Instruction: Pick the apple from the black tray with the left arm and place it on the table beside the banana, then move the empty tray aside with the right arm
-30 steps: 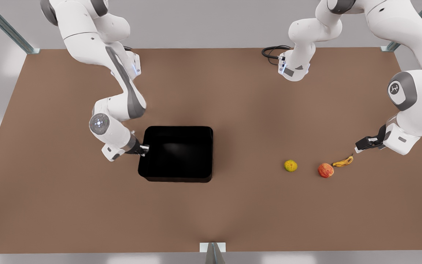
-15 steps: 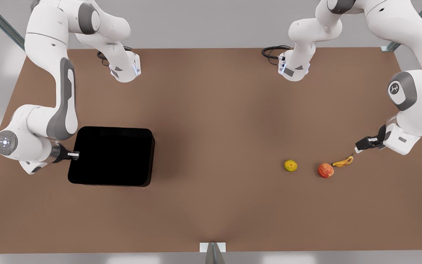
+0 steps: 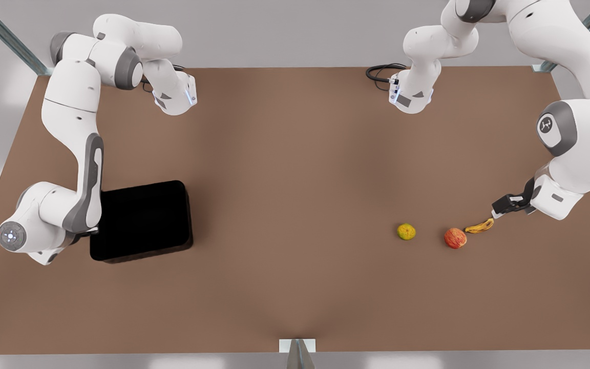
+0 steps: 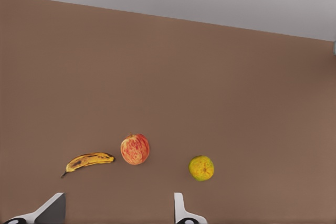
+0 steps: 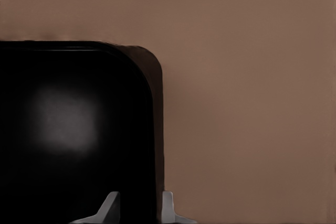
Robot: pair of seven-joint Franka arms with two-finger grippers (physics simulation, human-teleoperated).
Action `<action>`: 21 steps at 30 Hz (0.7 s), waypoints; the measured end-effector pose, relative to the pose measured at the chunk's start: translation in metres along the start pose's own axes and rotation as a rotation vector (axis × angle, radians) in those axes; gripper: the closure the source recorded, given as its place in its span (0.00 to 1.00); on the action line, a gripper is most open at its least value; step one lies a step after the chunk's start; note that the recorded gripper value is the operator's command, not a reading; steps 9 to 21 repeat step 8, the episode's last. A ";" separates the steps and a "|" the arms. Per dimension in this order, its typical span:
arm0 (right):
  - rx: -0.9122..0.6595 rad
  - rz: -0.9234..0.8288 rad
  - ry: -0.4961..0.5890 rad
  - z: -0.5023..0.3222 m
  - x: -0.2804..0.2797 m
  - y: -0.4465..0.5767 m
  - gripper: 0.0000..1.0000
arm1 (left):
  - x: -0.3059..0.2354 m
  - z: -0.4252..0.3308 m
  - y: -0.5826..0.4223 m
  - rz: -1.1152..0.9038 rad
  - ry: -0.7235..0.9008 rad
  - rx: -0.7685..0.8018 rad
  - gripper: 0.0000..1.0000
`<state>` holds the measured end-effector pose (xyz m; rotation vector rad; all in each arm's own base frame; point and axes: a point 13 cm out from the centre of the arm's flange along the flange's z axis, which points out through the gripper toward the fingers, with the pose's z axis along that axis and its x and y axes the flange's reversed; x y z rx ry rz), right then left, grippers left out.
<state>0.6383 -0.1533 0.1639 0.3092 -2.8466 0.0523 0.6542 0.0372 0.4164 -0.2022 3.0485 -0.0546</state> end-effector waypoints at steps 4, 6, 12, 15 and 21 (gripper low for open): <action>0.003 -0.096 -0.188 -0.110 -0.032 0.033 0.00 | 0.000 0.001 0.000 -0.001 0.001 -0.001 0.00; -0.043 -0.209 -0.292 -0.183 -0.040 0.102 0.00 | 0.000 0.001 0.000 -0.001 0.002 -0.001 0.00; -0.061 -0.322 -0.321 -0.215 -0.040 0.159 0.00 | 0.001 0.002 0.000 -0.001 0.003 -0.001 0.00; -0.061 -0.322 -0.321 -0.215 -0.040 0.159 0.00 | 0.001 0.002 0.000 -0.001 0.003 -0.001 0.00; -0.061 -0.322 -0.321 -0.215 -0.040 0.159 0.00 | 0.001 0.002 0.000 -0.001 0.003 -0.001 0.00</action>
